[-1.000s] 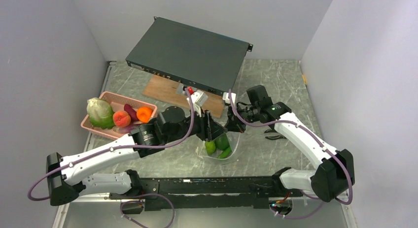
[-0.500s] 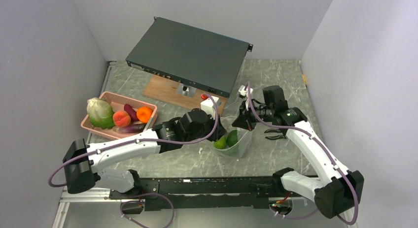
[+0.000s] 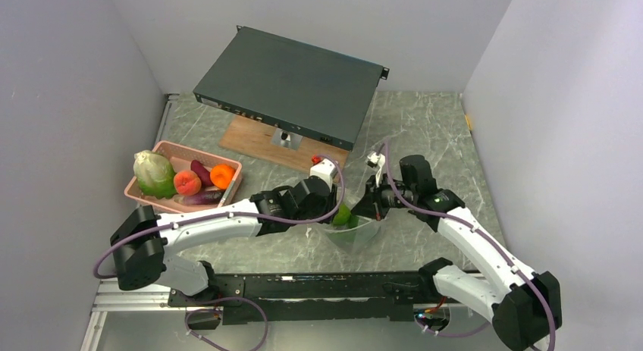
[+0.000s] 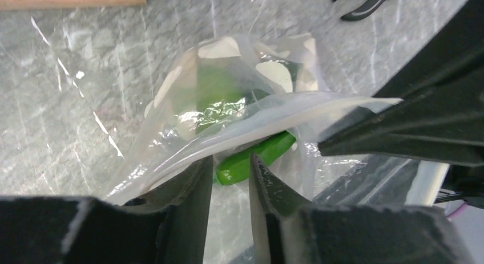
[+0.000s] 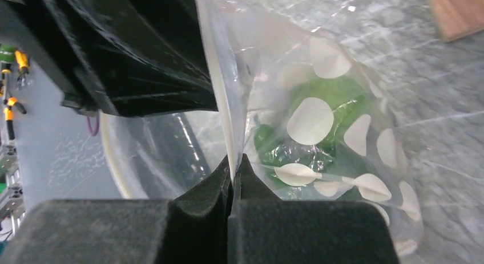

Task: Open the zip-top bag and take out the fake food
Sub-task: Pick up the fake vegetable from the zipper food storage bag.

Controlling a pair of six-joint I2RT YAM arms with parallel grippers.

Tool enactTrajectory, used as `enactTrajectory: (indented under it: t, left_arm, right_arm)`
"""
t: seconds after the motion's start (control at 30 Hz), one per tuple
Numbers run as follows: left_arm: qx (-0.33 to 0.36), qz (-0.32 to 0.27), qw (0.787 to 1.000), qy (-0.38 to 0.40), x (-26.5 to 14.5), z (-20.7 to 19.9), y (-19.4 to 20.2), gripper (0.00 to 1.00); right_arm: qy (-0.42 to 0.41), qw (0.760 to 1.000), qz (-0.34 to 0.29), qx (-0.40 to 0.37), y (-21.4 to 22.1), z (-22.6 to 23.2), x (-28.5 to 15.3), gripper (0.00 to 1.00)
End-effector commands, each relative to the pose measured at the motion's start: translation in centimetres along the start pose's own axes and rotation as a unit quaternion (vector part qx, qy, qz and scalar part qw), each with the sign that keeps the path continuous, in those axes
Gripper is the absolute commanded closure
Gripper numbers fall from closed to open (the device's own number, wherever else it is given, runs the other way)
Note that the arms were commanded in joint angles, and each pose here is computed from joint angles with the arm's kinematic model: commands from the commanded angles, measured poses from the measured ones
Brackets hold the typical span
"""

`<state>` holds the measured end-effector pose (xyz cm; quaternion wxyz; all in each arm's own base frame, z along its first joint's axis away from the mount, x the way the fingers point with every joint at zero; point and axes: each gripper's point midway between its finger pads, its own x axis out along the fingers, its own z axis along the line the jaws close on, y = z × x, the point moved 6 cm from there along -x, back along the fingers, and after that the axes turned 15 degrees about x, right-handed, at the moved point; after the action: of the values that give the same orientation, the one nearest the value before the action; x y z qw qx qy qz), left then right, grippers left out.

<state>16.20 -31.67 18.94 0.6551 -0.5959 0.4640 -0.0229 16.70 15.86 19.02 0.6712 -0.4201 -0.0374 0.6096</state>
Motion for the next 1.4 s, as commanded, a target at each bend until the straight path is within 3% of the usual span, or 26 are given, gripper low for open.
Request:
enactTrajectory:
  t: [0.0,0.27,0.5,0.7,0.93,1.2,1.37]
  left_arm:
    - [0.0,0.009,1.0,0.005,0.3,0.4,1.7,0.63]
    - [0.029,-0.03,0.994,0.098,0.6,-1.1,2.6,0.49]
    - [0.08,-0.032,0.977,0.194,1.9,-3.7,2.0,0.56]
    - [0.115,-0.049,0.971,0.205,0.9,-3.1,2.9,0.54]
    - [0.157,-0.003,0.963,0.22,2.2,-2.7,5.5,0.48]
    - [0.211,-0.003,0.943,0.257,3.1,-3.4,6.4,0.48]
    - [0.231,0.023,0.943,0.24,4.5,-3.1,7.8,0.46]
  right_arm:
    - [-0.041,0.999,-0.013,-0.008,-0.3,1.2,1.1,1.0]
    - [-0.005,1.0,-0.027,0.008,-0.6,-0.1,2.1,1.0]
    - [-0.035,0.999,-0.022,0.009,-0.9,0.8,1.9,1.0]
    - [-0.044,0.999,-0.025,0.001,-1.1,0.6,1.3,1.0]
    - [-0.047,0.998,-0.024,-0.016,-1.0,0.2,0.9,1.0]
    - [-0.05,0.998,-0.022,-0.04,-1.0,-0.1,0.4,1.0]
    - [-0.056,0.998,-0.02,-0.038,-1.0,0.0,0.4,1.0]
